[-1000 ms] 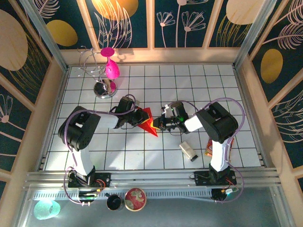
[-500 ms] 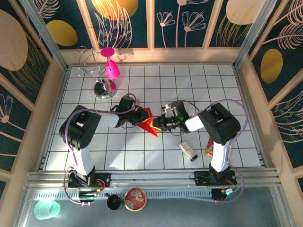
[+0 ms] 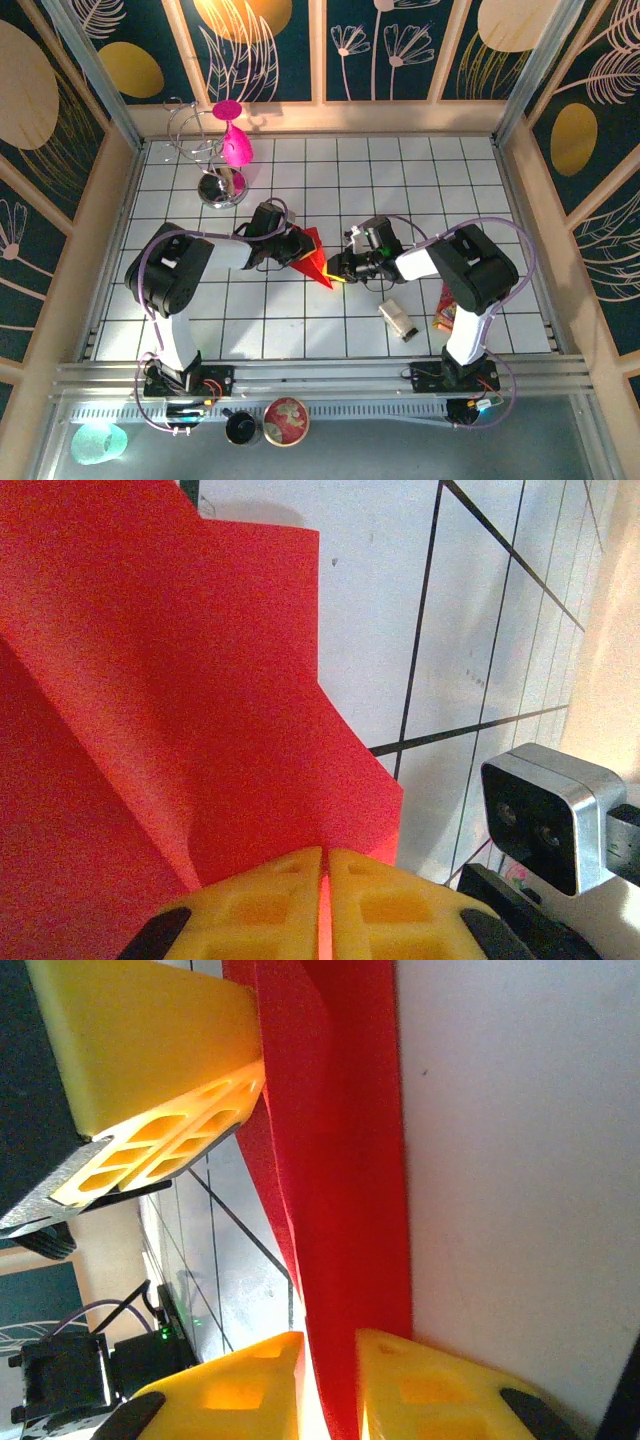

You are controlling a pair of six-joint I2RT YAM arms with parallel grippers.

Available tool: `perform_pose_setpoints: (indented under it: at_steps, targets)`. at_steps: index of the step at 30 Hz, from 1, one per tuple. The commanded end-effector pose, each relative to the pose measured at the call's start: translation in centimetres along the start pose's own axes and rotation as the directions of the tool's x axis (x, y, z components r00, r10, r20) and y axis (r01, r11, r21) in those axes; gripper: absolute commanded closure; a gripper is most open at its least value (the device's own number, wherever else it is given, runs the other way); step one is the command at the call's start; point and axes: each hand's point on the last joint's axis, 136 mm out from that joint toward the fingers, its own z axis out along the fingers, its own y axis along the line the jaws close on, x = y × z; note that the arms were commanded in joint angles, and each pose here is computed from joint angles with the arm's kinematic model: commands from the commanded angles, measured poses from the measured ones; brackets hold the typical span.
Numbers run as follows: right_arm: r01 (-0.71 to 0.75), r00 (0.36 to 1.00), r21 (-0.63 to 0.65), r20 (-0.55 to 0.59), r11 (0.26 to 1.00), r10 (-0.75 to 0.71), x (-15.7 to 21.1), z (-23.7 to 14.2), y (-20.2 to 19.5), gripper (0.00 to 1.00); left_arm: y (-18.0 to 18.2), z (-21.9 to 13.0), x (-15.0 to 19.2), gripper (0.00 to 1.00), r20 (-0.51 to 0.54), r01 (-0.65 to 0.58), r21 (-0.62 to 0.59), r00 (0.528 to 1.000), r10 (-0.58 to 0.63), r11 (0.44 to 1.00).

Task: Fold a paper plane with a square sheet of paper (pick it up from the middle)
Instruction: Fourth fold the wing at the center of the table.

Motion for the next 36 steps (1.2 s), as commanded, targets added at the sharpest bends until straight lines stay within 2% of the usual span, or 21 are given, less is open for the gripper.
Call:
perform_pose_setpoints:
  at_steps: [1,10,20,26,29,33,36]
  targets:
    - [-0.006,1.000,0.042,0.000,0.999,0.006,0.5,-0.2,-1.2,0.81,0.4,0.3,-0.3,0.90,0.003,0.007,-0.022,1.000,-0.007,1.000]
    - [-0.034,0.999,0.095,-0.008,0.995,0.035,0.9,0.1,-2.7,0.87,0.9,0.3,-0.3,0.91,0.010,0.015,-0.046,1.000,-0.015,0.999]
    - [-0.043,0.999,0.115,-0.012,0.992,0.044,0.8,0.2,-3.2,0.87,0.8,0.4,-0.5,0.92,0.013,0.020,-0.048,1.000,-0.019,0.999]
    - [0.002,0.999,0.096,0.041,0.995,-0.006,-0.2,-1.0,-1.1,0.78,0.6,0.4,-0.6,0.92,0.011,0.018,-0.043,1.000,-0.017,0.999]
    - [0.035,0.995,0.129,0.085,0.991,-0.046,-1.0,-2.1,-0.1,0.75,0.5,0.4,-0.6,0.92,0.009,0.014,-0.040,1.000,-0.014,0.999]
    - [0.073,0.986,0.192,0.133,0.979,-0.100,-2.2,-3.4,0.5,0.74,0.6,0.4,-0.6,0.92,0.009,0.016,-0.043,1.000,-0.015,0.999]
    - [0.128,0.978,0.181,0.137,0.975,-0.154,-2.5,-3.2,2.2,0.76,0.6,0.5,-0.6,0.92,0.008,0.015,-0.042,1.000,-0.015,0.999]
